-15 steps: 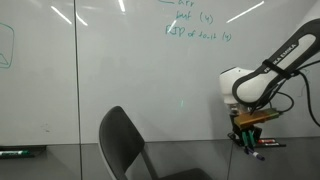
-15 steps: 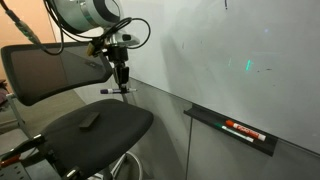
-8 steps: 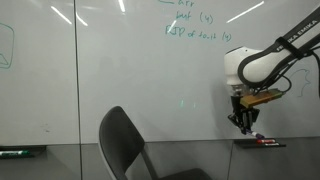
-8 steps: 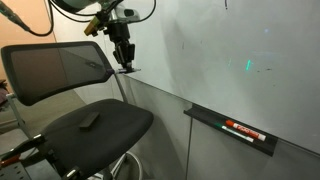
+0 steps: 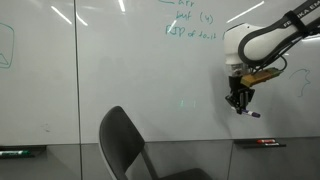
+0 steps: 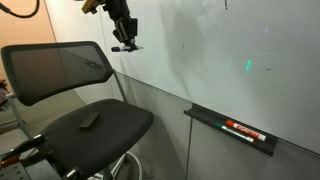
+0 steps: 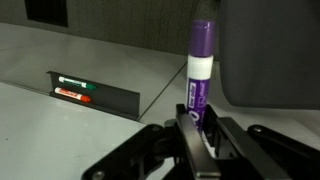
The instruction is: Write on the whiteboard
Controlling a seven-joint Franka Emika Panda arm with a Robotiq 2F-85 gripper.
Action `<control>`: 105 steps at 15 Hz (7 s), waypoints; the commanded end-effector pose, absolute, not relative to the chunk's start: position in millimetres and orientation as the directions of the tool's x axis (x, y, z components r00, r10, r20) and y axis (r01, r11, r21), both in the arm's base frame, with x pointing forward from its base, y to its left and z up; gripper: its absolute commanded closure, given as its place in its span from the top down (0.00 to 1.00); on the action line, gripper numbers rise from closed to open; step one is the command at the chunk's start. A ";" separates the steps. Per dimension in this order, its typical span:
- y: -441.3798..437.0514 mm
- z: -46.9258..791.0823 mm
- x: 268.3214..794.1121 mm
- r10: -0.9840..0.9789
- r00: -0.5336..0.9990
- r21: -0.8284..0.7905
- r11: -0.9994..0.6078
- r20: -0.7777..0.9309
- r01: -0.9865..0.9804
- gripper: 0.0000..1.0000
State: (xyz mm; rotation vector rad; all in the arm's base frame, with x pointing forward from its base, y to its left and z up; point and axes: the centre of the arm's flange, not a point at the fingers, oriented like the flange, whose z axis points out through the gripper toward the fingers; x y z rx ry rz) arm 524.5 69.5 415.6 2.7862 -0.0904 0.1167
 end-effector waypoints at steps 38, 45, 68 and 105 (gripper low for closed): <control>-31.6 425.8 652.7 -0.184 0.973 0.438 -0.870 0.136 -0.226 0.12; -32.1 427.7 659.0 -0.203 0.960 0.443 -0.855 0.195 -0.271 0.12; 1.1 398.1 601.8 -0.218 0.976 0.533 -0.828 -0.018 -0.175 0.11; 61.8 351.2 674.8 0.025 0.955 0.509 -0.850 0.295 -0.135 0.10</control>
